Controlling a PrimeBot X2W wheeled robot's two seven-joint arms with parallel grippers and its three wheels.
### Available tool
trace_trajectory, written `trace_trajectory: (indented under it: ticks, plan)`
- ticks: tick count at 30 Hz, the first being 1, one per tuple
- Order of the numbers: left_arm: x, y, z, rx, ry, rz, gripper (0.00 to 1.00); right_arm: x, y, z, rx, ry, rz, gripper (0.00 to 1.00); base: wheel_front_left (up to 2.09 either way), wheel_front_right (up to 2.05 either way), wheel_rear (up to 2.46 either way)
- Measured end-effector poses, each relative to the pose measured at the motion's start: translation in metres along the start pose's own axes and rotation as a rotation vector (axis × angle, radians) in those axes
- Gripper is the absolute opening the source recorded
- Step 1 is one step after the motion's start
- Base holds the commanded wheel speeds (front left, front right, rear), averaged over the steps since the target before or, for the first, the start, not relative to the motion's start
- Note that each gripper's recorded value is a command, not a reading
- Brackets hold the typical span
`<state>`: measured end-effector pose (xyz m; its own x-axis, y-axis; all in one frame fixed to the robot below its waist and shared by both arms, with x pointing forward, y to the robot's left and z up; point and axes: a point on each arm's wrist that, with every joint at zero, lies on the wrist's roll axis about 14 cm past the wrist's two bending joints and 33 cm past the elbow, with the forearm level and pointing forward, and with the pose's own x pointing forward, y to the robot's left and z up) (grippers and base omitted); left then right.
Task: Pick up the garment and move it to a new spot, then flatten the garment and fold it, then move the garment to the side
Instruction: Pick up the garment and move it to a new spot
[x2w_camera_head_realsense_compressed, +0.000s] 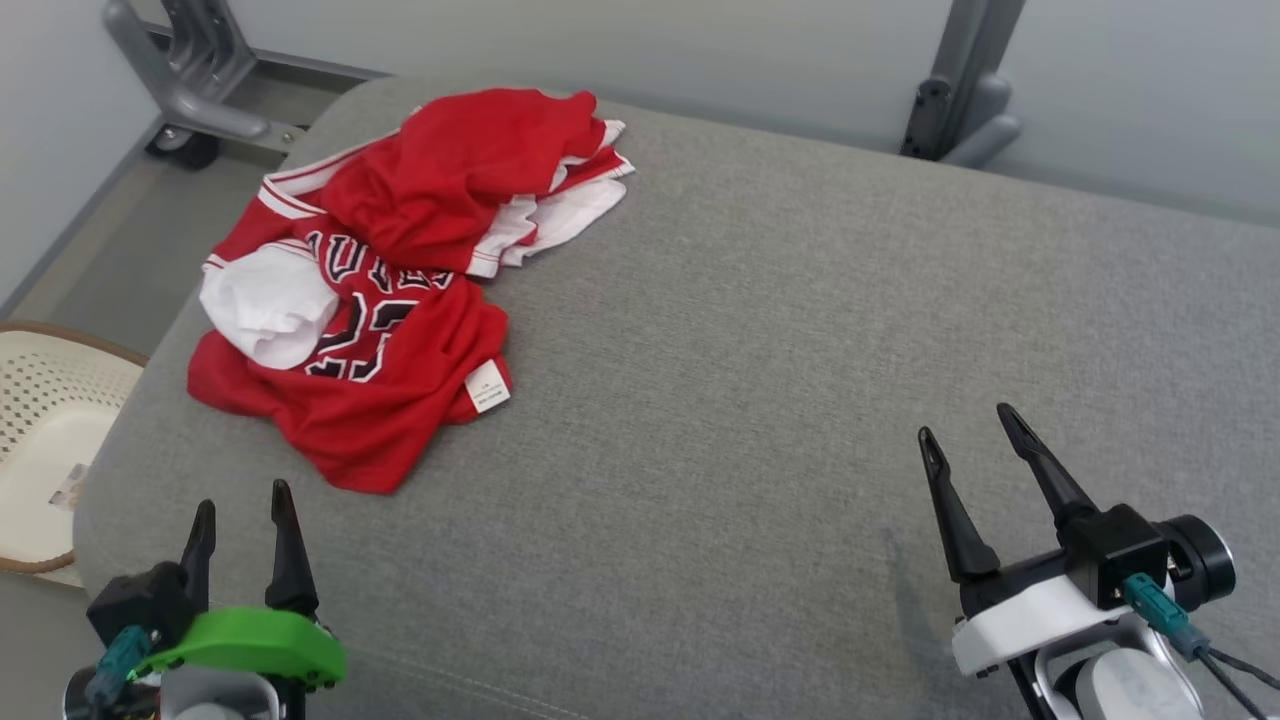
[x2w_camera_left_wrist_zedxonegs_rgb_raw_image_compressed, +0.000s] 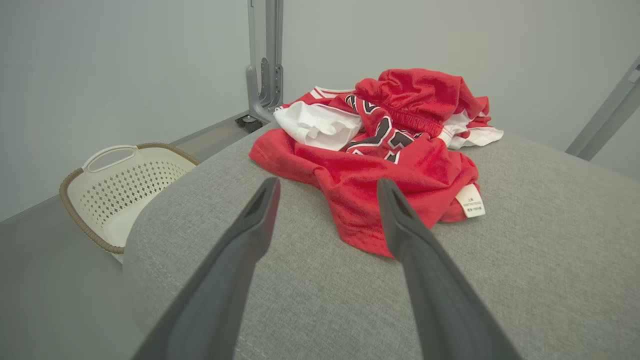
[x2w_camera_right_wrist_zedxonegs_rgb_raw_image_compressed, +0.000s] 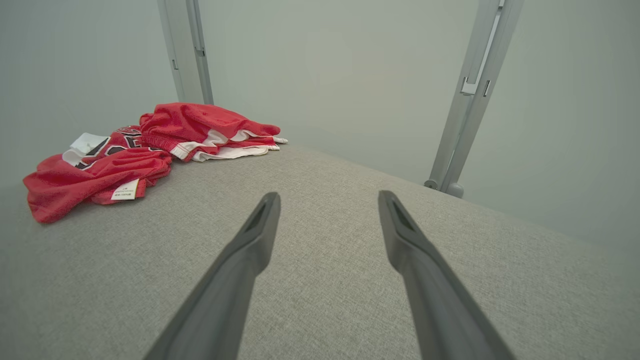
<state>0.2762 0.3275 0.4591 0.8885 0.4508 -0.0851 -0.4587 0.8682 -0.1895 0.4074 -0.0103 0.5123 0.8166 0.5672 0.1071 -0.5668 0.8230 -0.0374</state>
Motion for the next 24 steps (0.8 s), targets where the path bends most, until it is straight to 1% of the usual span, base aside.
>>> trace_trajectory:
  ticks: [1,2,8,15,16,17,19,24]
  plan:
    - [0.008,-0.003,-0.005,-0.002,0.019,0.000,1.00,0.001,-0.004,-0.003,0.001,0.004,-0.007,1.00,0.00,0.00,0.00]
    - [0.023,-0.011,-0.017,-0.009,0.070,-0.005,1.00,0.002,-0.013,-0.009,0.004,0.015,-0.026,1.00,0.00,0.00,0.00]
    - [0.071,-0.025,-0.036,0.018,0.173,-0.020,1.00,-0.004,-0.043,-0.025,0.026,0.047,-0.112,1.00,0.00,0.00,0.00]
    - [0.092,-0.029,-0.084,0.047,0.387,-0.002,1.00,-0.025,-0.068,-0.044,0.051,0.101,-0.210,1.00,0.00,0.00,0.00]
    - [0.092,-0.031,-0.092,0.045,0.417,-0.006,0.98,-0.027,-0.071,-0.046,0.053,0.104,-0.222,1.00,0.00,0.00,0.00]
    - [0.091,-0.033,-0.098,0.042,0.441,-0.012,0.00,-0.030,-0.073,-0.046,0.053,0.108,-0.233,1.00,0.00,0.00,0.00]
    - [0.094,-0.038,-0.102,0.055,0.453,-0.037,0.00,-0.035,-0.078,-0.047,0.053,0.112,-0.254,1.00,0.00,0.00,0.00]
    - [0.098,-0.046,-0.097,0.059,0.410,-0.072,0.00,-0.043,-0.083,-0.042,0.059,0.103,-0.290,1.00,0.00,0.00,0.00]
